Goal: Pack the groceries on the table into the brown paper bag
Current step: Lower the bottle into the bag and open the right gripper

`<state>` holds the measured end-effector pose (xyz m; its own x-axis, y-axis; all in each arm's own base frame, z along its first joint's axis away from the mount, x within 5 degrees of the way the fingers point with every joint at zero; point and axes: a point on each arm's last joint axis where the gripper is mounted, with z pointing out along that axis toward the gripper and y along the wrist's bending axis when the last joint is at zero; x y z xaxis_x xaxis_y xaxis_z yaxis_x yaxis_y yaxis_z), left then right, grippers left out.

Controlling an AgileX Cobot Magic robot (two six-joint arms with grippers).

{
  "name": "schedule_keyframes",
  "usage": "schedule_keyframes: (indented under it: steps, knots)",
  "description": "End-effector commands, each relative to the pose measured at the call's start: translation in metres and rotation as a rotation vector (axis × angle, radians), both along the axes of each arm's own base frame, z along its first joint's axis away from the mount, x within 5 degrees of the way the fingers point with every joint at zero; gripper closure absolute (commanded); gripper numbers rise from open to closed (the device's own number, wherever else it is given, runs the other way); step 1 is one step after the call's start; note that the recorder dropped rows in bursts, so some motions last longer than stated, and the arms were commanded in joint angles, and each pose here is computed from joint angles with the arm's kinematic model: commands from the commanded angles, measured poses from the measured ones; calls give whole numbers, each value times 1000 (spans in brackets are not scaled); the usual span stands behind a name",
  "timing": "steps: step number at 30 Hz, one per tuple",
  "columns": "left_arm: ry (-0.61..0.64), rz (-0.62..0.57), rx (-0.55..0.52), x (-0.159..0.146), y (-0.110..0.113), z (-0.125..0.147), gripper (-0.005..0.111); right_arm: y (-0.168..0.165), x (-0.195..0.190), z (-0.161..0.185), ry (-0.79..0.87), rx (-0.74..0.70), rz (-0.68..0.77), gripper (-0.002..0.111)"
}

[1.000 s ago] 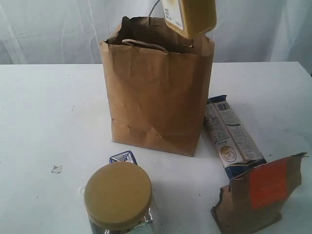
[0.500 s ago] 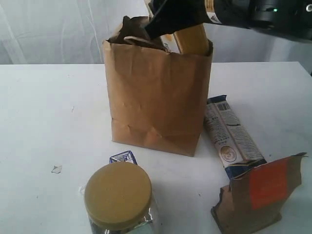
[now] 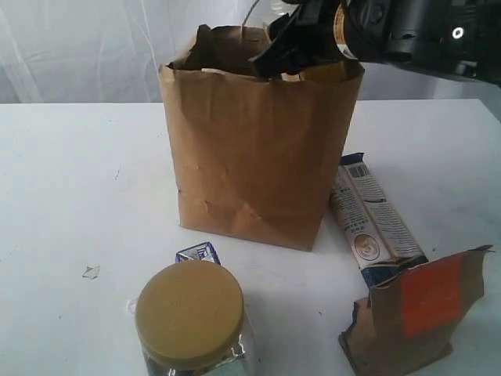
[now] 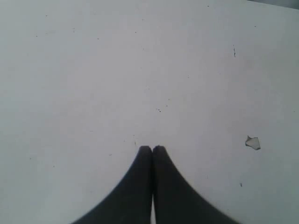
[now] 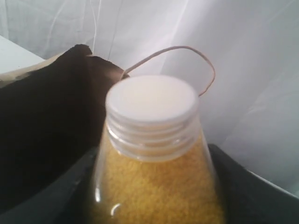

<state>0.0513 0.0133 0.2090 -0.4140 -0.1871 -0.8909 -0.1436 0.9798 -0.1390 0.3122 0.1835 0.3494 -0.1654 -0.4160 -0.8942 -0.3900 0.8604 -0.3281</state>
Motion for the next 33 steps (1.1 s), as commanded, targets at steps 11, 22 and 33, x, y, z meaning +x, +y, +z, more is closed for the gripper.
schedule_keyframes:
  steps: [11, 22, 33]
  knots:
    - [6, 2, 9, 0, 0, -2, 107, -8, -1, 9, -16, 0, -52, 43]
    - [6, 2, 9, 0, 0, -2, 107, -14, -1, 5, 37, 20, -130, 43]
    - [6, 2, 9, 0, 0, -2, 107, -27, -15, 21, 54, 80, -208, 44]
